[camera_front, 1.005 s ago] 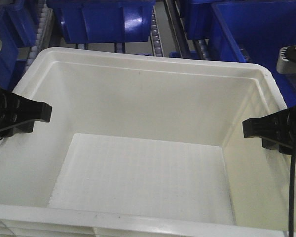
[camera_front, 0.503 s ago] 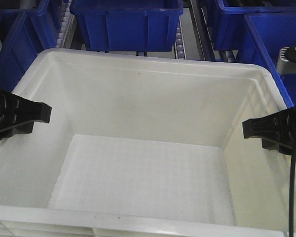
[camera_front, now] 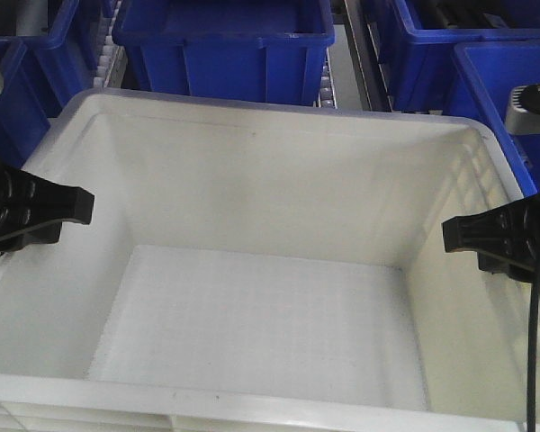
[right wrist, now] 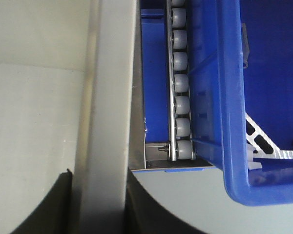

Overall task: Move bin from left to right shelf
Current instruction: 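Push the held tote forward onto the other shelf's roller lane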

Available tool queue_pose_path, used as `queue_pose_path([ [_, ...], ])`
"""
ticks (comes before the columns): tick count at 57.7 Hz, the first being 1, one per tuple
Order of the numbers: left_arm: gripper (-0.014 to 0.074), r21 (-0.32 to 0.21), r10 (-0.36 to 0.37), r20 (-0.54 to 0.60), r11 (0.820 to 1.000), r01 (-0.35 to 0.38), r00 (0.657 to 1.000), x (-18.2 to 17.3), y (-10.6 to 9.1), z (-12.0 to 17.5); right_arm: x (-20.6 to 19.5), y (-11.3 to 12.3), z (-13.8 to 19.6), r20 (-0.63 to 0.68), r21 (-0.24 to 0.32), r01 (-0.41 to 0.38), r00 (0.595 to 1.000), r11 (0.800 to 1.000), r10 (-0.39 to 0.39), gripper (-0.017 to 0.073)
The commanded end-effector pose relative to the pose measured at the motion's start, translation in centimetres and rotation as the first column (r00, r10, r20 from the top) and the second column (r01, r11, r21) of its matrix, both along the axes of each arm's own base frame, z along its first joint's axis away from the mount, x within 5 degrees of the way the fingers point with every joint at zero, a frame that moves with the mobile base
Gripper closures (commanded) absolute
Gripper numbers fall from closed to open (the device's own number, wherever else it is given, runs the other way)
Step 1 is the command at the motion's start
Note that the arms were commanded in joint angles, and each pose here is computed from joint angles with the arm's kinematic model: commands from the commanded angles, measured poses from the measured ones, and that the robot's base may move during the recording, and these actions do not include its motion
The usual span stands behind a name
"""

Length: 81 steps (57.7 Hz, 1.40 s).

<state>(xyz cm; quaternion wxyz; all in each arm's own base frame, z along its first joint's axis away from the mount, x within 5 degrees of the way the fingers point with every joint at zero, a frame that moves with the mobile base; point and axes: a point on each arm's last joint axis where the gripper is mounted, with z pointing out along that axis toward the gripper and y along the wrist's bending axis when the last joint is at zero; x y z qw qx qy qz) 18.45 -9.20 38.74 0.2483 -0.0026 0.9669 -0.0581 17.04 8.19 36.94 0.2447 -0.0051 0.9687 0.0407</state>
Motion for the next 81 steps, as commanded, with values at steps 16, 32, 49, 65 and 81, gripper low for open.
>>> queue_pose_path([
  [16,0.0600,-0.028,-0.007,0.159,1.000,0.011,0.987,-0.15,0.47,2.28,-0.33,-1.14,1.53,0.068,-0.078,0.008,0.998,0.997,-0.002,0.0557],
  [32,0.0600,-0.028,-0.007,0.159,1.000,0.011,0.987,-0.15,0.47,2.28,-0.33,-1.14,1.53,0.068,-0.078,0.007,0.998,0.997,-0.002,0.0557],
  [49,0.0600,-0.028,-0.007,0.159,1.000,0.011,0.987,-0.15,0.47,2.28,-0.33,-1.14,1.53,0.068,-0.078,0.007,0.998,0.997,-0.002,0.0557],
  [65,0.0600,-0.027,-0.007,0.158,1.000,0.011,0.987,-0.16,0.47,2.28,0.00,-0.97,2.19,0.124,-0.057,-0.002,0.992,0.998,0.009,0.0557],
  [81,0.0600,-0.028,-0.007,0.159,1.000,0.011,0.987,-0.15,0.47,2.28,-0.07,-0.97,2.15,0.115,-0.056,-0.002,0.993,0.998,0.008,0.0557],
])
